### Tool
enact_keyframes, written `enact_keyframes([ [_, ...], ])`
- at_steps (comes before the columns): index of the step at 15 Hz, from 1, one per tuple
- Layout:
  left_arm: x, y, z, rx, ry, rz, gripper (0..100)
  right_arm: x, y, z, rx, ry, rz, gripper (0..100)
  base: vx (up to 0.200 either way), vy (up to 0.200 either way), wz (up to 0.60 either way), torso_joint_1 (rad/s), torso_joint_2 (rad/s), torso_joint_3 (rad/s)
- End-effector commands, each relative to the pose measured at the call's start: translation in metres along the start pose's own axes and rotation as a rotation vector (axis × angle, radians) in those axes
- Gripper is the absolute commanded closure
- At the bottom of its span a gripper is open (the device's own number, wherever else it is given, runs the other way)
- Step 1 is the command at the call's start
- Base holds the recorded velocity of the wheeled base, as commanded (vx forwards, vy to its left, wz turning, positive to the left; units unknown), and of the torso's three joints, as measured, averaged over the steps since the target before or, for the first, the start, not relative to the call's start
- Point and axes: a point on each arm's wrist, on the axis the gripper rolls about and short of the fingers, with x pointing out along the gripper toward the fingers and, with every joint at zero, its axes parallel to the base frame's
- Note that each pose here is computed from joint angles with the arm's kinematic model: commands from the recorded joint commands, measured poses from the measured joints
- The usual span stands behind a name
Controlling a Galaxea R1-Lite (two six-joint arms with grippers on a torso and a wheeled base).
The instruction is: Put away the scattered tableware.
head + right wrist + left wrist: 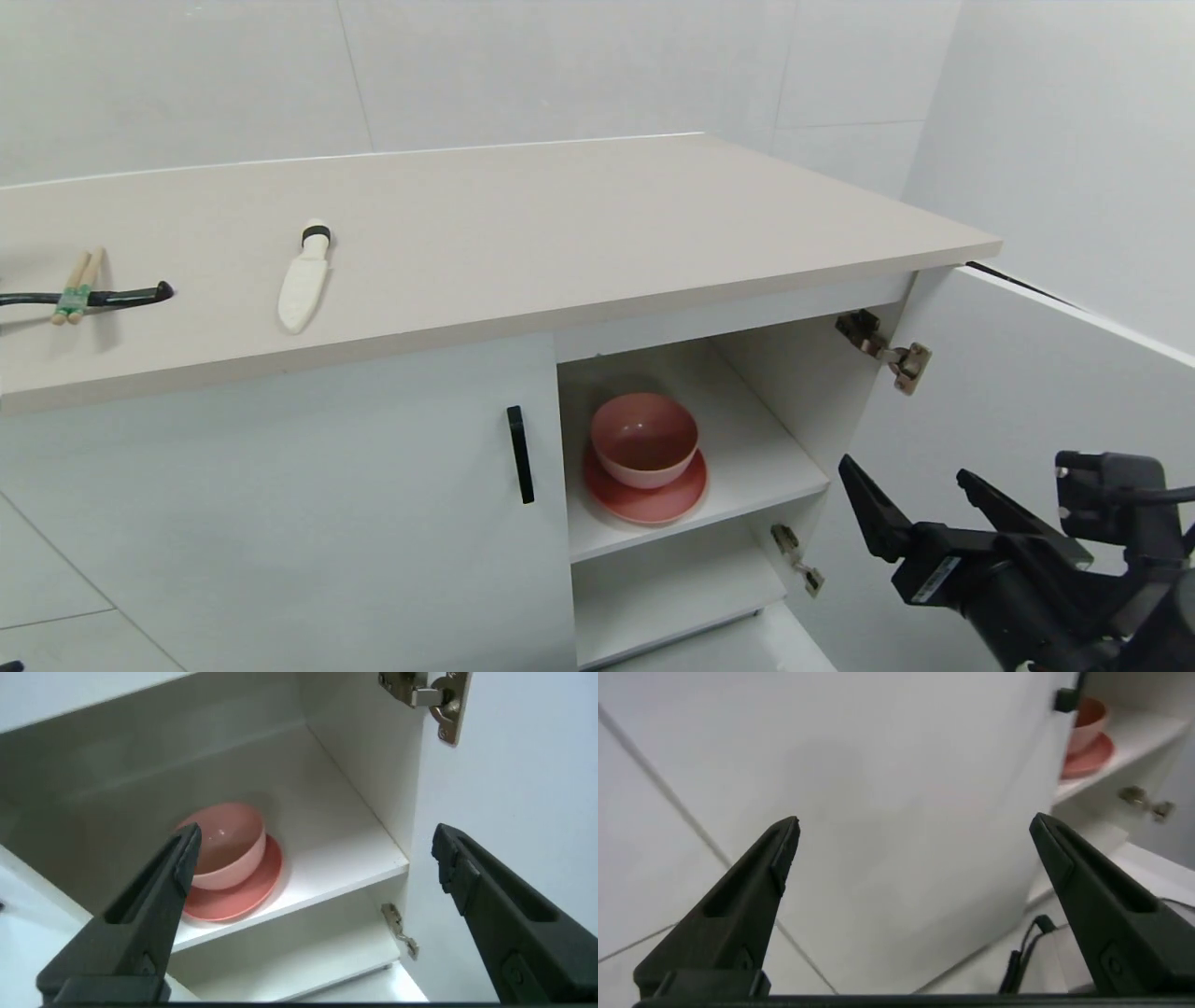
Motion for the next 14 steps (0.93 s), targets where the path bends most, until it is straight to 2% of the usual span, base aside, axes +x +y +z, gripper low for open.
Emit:
enact_keyframes([
  [1,-0.001,-0.001,0.0,-0.004,-0.007,0.051,0,0.002,0.0,-0.003,-0.013,0.009,-0.011,0,0.0,0.0,0.0,0.0,0.0,0.0],
  [4,-0.002,-0.004,-0.001,-0.007,0.011,0.232,0,0.004,-0.004,0.001,0.002,-0.008,-0.036,0,0.0,0.0,0.0,0.0,0.0,0.0],
  [5,-0.003,-0.004,-0.001,-0.008,0.008,0.229,0,0.004,-0.005,0.002,0.007,-0.013,-0.043,0,0.0,0.0,0.0,0.0,0.0,0.0],
  [9,-0.003,-0.004,0.0,-0.026,-0.008,0.196,0,0.003,-0.011,0.013,0.038,-0.054,-0.064,0,0.0,0.0,0.0,0.0,0.0,0.0],
  [10,-0.003,-0.005,0.0,-0.042,-0.012,0.156,0,0.005,-0.016,0.016,0.041,-0.065,-0.088,0,0.0,0.0,0.0,0.0,0.0,0.0],
  [11,-0.004,-0.005,-0.001,-0.039,-0.023,0.108,0,0.007,-0.019,0.017,0.029,-0.07,-0.108,0,0.0,0.0,0.0,0.0,0.0,0.0],
  [12,-0.004,-0.007,-0.002,-0.032,-0.039,0.019,0,0.011,-0.023,0.019,0.005,-0.073,-0.132,0,0.0,0.0,0.0,0.0,0.0,0.0],
  [13,-0.005,-0.007,-0.002,-0.041,-0.041,0.0,0,0.01,-0.025,0.022,0.013,-0.085,-0.125,0,0.0,0.0,0.0,0.0,0.0,0.0],
  [14,-0.005,-0.008,-0.003,-0.063,-0.048,0.005,0,0.006,-0.026,0.028,0.035,-0.107,-0.106,0,0.0,0.0,0.0,0.0,0.0,0.0],
])
